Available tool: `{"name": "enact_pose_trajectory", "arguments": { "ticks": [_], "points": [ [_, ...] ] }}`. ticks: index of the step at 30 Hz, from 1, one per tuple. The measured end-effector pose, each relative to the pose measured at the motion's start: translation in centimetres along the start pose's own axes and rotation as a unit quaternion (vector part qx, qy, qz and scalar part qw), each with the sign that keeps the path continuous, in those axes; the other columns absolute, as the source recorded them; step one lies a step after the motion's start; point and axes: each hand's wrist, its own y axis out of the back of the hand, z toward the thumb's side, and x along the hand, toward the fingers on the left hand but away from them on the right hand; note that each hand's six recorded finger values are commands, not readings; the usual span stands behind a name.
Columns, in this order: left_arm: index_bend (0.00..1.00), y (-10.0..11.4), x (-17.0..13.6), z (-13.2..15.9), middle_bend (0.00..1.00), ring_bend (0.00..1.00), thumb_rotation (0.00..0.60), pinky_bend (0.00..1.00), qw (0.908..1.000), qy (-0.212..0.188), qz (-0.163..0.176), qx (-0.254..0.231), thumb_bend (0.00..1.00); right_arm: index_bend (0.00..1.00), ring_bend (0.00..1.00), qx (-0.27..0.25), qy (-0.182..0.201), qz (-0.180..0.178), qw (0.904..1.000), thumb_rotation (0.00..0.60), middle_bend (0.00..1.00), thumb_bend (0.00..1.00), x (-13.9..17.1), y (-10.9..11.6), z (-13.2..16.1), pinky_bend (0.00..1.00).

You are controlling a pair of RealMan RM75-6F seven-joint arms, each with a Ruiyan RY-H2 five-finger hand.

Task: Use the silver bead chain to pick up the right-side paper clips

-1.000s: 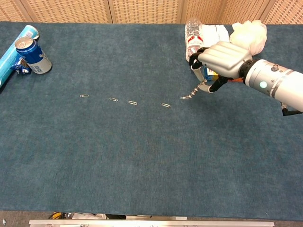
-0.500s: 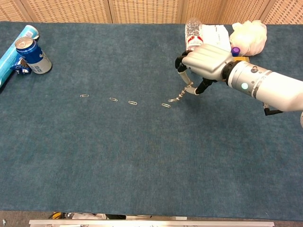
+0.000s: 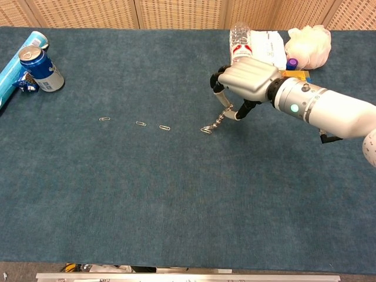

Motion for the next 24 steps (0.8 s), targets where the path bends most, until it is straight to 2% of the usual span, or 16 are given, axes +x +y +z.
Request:
{"name": "enact_pose_trajectory", "arguments": {
  "ticks": [17, 24],
  "points": [
    [0.38, 0.5, -0.2, -0.8, 0.36, 0.30, 0.600, 0.43, 0.9999, 0.015, 0.004, -0.007, 0.12, 0.61, 0.18, 0.000, 0.005, 0.008, 1.0000, 0.600, 0.25, 0.32, -1.1, -0.5, 0.7, 0.34],
    [0.38, 0.5, -0.2, -0.8, 0.36, 0.30, 0.600, 0.43, 0.9999, 0.015, 0.005, -0.006, 0.12, 0.61, 0.18, 0.003, 0.001, 0.001, 1.0000, 0.600, 0.26, 0.32, -0.4, -0.3, 0.2, 0.34]
  ]
}}
